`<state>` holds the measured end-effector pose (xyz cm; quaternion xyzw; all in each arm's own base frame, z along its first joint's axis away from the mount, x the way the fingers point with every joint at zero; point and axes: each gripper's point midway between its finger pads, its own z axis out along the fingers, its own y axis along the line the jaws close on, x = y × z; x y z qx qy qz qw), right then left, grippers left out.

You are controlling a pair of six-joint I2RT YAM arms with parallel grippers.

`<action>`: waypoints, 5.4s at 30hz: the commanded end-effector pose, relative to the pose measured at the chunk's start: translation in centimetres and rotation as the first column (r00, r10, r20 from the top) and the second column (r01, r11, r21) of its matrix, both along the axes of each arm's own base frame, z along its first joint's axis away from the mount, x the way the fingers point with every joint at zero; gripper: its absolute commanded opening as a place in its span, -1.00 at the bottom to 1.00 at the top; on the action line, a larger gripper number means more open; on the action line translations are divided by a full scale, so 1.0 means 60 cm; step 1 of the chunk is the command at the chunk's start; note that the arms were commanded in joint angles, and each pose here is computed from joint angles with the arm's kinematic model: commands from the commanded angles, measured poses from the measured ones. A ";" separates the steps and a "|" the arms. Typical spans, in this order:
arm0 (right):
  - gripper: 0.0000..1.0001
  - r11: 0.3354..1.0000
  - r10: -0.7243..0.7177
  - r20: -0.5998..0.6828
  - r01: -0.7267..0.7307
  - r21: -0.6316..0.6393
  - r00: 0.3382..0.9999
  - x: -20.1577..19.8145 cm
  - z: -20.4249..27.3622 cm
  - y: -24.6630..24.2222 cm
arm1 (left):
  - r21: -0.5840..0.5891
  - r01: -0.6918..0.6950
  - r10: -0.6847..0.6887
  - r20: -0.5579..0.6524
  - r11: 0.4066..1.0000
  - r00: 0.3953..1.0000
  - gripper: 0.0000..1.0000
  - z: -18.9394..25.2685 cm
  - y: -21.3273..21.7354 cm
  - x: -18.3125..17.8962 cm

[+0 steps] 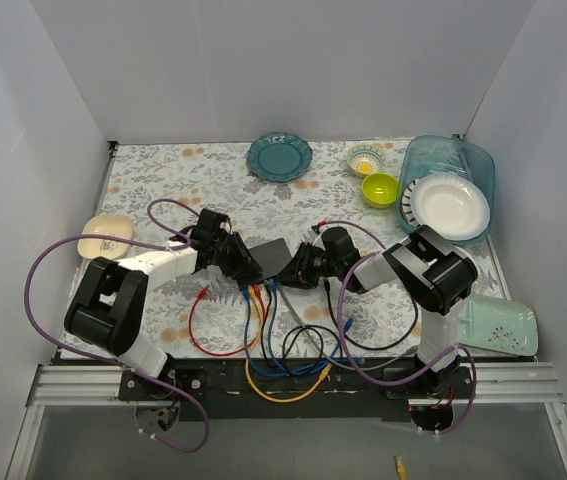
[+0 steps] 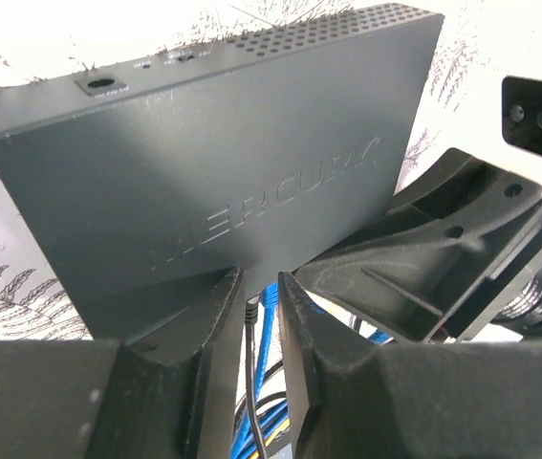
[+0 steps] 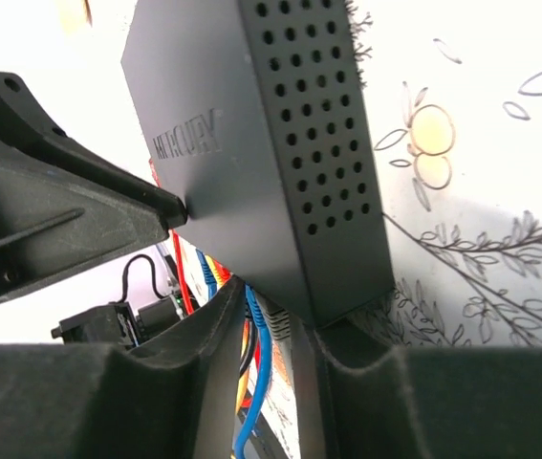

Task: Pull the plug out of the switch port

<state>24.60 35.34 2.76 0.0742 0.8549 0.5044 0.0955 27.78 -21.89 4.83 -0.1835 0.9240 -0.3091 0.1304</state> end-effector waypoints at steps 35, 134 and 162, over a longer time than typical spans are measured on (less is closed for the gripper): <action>-0.97 0.963 0.170 -0.037 -0.174 -0.207 0.985 -0.118 -0.097 -0.103 | -0.194 0.140 -0.156 -0.066 0.971 0.986 -0.79 -0.014 -0.050 -0.054; -0.15 0.966 -0.093 -0.010 0.087 -0.241 0.996 0.075 -0.069 0.005 | -0.062 -0.144 0.143 -0.011 0.988 0.990 -0.44 0.006 0.051 0.059; -0.21 0.963 0.019 -0.032 -0.027 -0.270 0.999 0.046 -0.094 0.000 | -0.021 -0.107 0.106 -0.071 0.994 0.992 -0.56 -0.038 0.060 0.021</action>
